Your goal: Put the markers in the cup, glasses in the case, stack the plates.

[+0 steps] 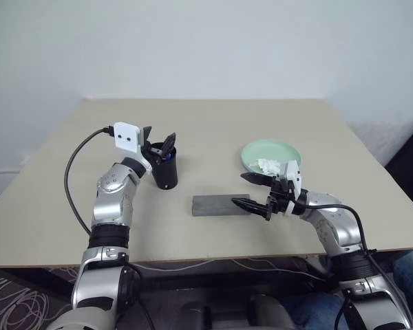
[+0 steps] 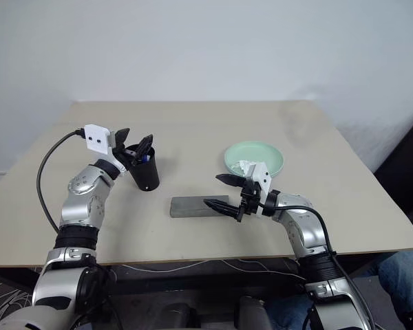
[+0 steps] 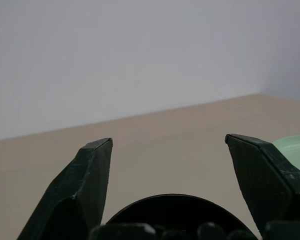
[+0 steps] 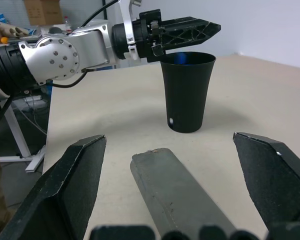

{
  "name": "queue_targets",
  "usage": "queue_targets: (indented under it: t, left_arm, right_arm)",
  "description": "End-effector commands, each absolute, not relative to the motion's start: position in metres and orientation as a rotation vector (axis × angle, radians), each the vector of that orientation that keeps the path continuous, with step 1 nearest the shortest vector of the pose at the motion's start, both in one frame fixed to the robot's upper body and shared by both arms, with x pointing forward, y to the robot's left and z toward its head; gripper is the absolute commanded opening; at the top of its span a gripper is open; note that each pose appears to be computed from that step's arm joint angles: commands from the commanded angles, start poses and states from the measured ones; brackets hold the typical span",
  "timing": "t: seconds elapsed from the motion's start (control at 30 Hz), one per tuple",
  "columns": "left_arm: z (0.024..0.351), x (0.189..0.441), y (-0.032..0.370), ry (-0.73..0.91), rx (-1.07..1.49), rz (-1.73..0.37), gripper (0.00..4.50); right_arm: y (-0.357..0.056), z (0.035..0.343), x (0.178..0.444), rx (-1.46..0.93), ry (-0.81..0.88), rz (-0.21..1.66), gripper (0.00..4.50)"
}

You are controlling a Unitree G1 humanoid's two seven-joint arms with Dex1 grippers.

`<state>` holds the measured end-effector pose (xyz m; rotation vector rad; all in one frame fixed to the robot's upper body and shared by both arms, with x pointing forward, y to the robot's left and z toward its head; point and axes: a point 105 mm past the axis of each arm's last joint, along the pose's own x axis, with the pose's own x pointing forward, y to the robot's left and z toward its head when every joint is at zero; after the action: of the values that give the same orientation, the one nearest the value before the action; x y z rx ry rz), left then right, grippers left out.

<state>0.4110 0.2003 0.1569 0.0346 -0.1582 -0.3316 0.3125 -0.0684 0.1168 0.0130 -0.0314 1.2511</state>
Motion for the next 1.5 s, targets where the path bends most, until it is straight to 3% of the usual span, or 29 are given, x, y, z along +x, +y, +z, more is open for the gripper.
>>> queue_targets:
  t: [0.03,0.33,0.57,0.7,0.83,1.23,1.5]
  left_arm:
    - [0.174,0.410,0.200,-0.214,0.027,-0.330,3.64]
    - [0.198,0.401,0.202,-0.275,-0.004,-0.377,3.64]
    - [0.212,0.355,0.189,-0.237,-0.045,-0.644,3.64]
    - [0.184,0.315,0.175,-0.085,0.010,-0.813,3.64]
    - [0.143,0.298,0.183,0.050,0.050,-0.780,3.64]
    - [0.096,0.306,0.224,0.099,0.086,-0.497,3.64]
    - [0.073,0.298,0.220,0.116,0.054,-0.455,3.64]
  right_arm:
    - [-0.067,0.135,0.316,-0.010,-0.103,1.256,4.41]
    - [-0.069,0.134,0.320,-0.018,-0.102,1.235,4.41]
    - [-0.082,0.128,0.331,-0.041,-0.102,1.169,4.41]
    - [-0.089,0.129,0.336,-0.054,-0.105,1.141,4.41]
    - [-0.103,0.127,0.338,-0.071,-0.096,1.095,4.41]
    - [-0.173,0.098,0.340,-0.083,0.042,0.924,4.41]
    - [-0.184,0.096,0.341,-0.098,0.084,0.926,4.41]
